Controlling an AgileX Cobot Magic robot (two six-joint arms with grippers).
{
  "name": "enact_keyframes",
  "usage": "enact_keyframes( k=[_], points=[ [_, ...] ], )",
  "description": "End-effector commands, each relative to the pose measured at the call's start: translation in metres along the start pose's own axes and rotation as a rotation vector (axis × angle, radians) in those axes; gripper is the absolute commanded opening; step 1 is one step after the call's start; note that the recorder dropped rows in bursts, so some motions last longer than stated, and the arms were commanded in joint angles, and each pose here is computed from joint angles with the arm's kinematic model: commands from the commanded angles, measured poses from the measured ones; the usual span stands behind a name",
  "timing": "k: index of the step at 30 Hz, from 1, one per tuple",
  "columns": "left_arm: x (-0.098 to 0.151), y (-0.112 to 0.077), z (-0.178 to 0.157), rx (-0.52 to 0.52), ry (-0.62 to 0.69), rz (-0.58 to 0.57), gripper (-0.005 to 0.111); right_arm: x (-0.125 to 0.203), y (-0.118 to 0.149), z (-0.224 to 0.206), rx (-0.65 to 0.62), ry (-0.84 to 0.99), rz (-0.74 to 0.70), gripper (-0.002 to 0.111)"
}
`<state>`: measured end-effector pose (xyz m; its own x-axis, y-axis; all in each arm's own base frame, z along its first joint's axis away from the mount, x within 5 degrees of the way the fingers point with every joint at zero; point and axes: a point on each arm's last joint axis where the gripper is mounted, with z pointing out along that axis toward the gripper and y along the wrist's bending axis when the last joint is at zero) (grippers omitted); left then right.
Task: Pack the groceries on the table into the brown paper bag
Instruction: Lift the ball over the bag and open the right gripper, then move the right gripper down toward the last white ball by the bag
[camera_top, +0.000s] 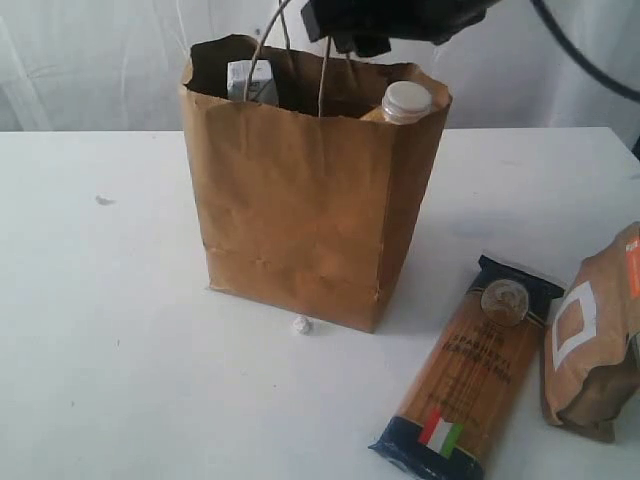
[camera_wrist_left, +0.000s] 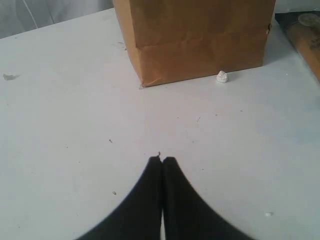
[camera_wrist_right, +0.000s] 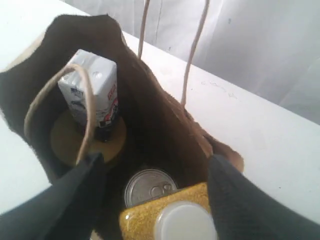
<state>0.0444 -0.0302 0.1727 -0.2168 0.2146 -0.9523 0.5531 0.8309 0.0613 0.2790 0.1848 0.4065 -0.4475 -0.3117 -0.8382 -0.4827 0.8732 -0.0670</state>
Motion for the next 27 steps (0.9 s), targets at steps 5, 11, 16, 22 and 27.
enact_keyframes(
  k=[5, 11, 16, 22, 27],
  points=[
    [0.002, 0.000, 0.000, 0.000, 0.003, 0.005, 0.000, 0.009, -0.007, -0.077, -0.039, -0.022, 0.032, 0.057],
    [0.002, 0.000, 0.000, 0.000, 0.003, 0.005, 0.000, 0.030, 0.004, -0.120, -0.222, -0.039, 0.046, 0.056],
    [0.002, 0.000, 0.000, 0.000, 0.003, 0.005, 0.000, 0.053, 0.014, -0.133, -0.358, -0.014, 0.082, 0.048],
    [0.002, 0.000, 0.000, 0.000, 0.003, 0.005, 0.000, 0.085, 0.025, -0.130, -0.471, 0.072, 0.075, 0.048],
    [0.002, 0.000, 0.000, 0.000, 0.003, 0.005, 0.000, 0.111, 0.034, -0.117, -0.550, 0.121, 0.103, 0.048]
  ],
)
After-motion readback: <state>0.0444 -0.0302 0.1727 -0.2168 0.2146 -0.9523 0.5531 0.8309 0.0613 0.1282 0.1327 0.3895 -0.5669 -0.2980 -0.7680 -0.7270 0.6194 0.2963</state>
